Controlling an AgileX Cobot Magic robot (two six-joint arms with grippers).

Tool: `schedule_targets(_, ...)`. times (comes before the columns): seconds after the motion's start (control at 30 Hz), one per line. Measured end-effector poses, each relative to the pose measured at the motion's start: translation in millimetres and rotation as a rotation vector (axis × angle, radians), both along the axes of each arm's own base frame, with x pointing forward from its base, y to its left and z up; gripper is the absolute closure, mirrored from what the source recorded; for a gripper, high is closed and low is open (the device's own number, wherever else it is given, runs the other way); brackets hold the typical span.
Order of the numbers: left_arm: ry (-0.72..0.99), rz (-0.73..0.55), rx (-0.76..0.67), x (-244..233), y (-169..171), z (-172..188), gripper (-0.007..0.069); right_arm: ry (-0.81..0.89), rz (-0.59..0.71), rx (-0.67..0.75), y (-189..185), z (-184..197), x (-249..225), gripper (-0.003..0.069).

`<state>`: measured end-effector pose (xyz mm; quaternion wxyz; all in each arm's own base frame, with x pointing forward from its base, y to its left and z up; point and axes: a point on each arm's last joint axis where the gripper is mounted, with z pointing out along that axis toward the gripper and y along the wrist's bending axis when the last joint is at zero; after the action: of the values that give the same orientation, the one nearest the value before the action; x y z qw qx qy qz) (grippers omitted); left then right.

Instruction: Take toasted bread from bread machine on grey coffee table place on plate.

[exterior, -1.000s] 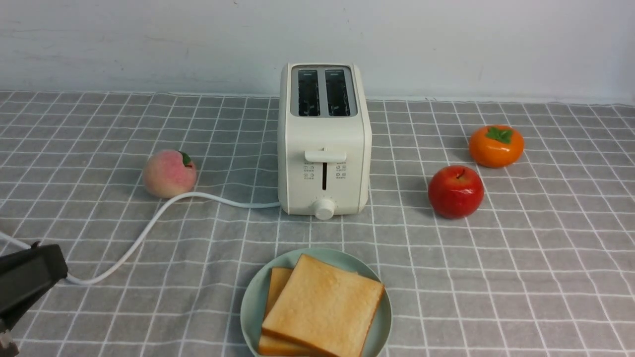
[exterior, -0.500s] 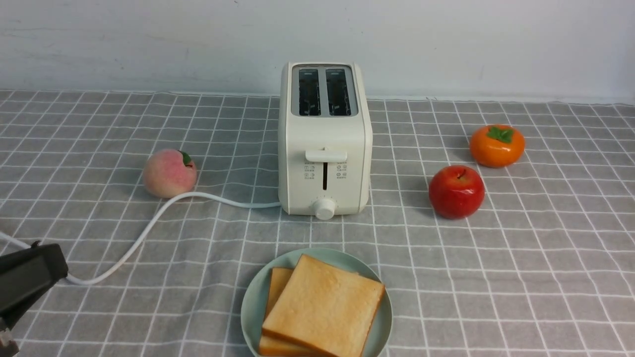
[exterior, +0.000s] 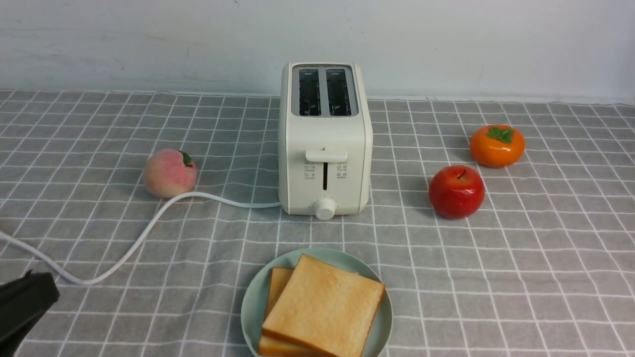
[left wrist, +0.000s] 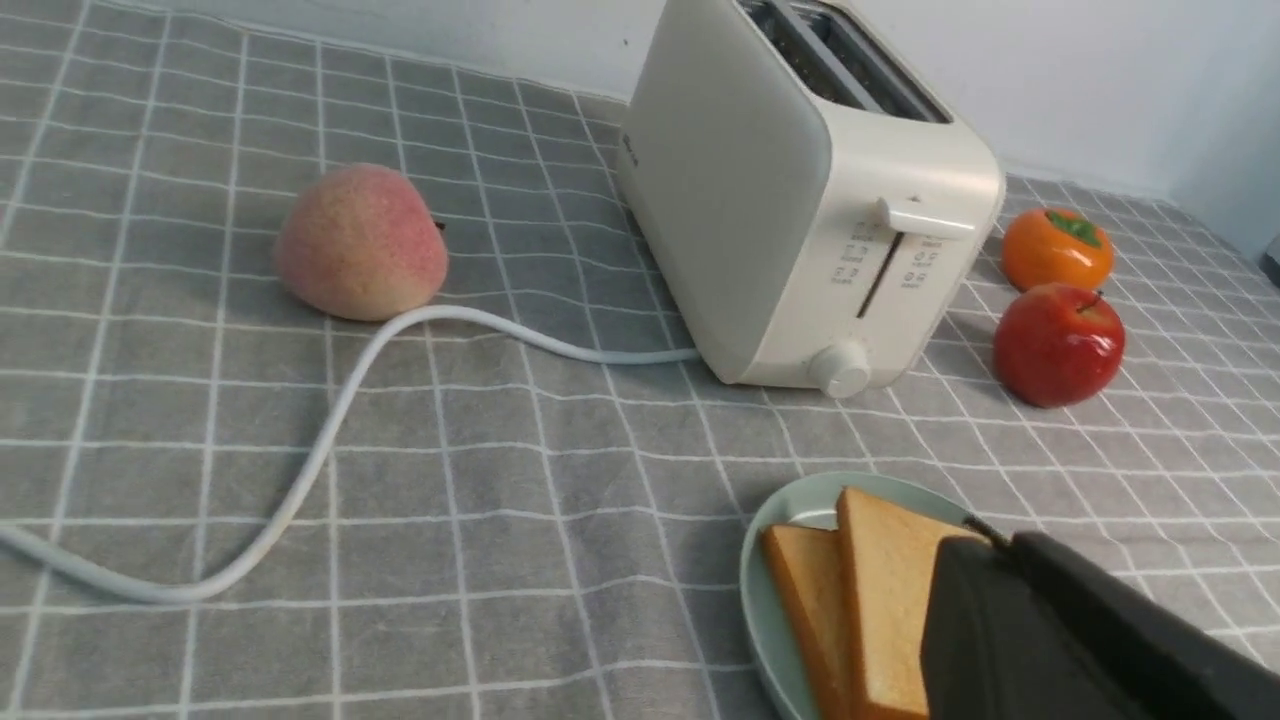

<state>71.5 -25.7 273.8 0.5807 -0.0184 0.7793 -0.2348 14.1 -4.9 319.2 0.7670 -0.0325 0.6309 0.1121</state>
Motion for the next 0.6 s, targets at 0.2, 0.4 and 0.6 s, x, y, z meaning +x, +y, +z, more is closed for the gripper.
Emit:
schedule_targets(0.2, -0.04, 0.149, -0.01, -16.9, 15.0, -56.2, 0.0618, 0.0, 0.0, 0.0, 0.0, 0.0, 0.0, 0.0615)
schedule_targets(0.4, 0.032, 0.194, 0.136, -18.8, 18.4, -100.4, 0.0615, 0.001, 0.0, 0.0, 0.0, -0.3, 0.1, 0.0605)
schedule_targets(0.6, 0.066, 0.179, 0.186, -19.9, 18.5, -105.7, 0.061, 0.001, 0.0, 0.0, 0.0, -0.2, 0.1, 0.0603)
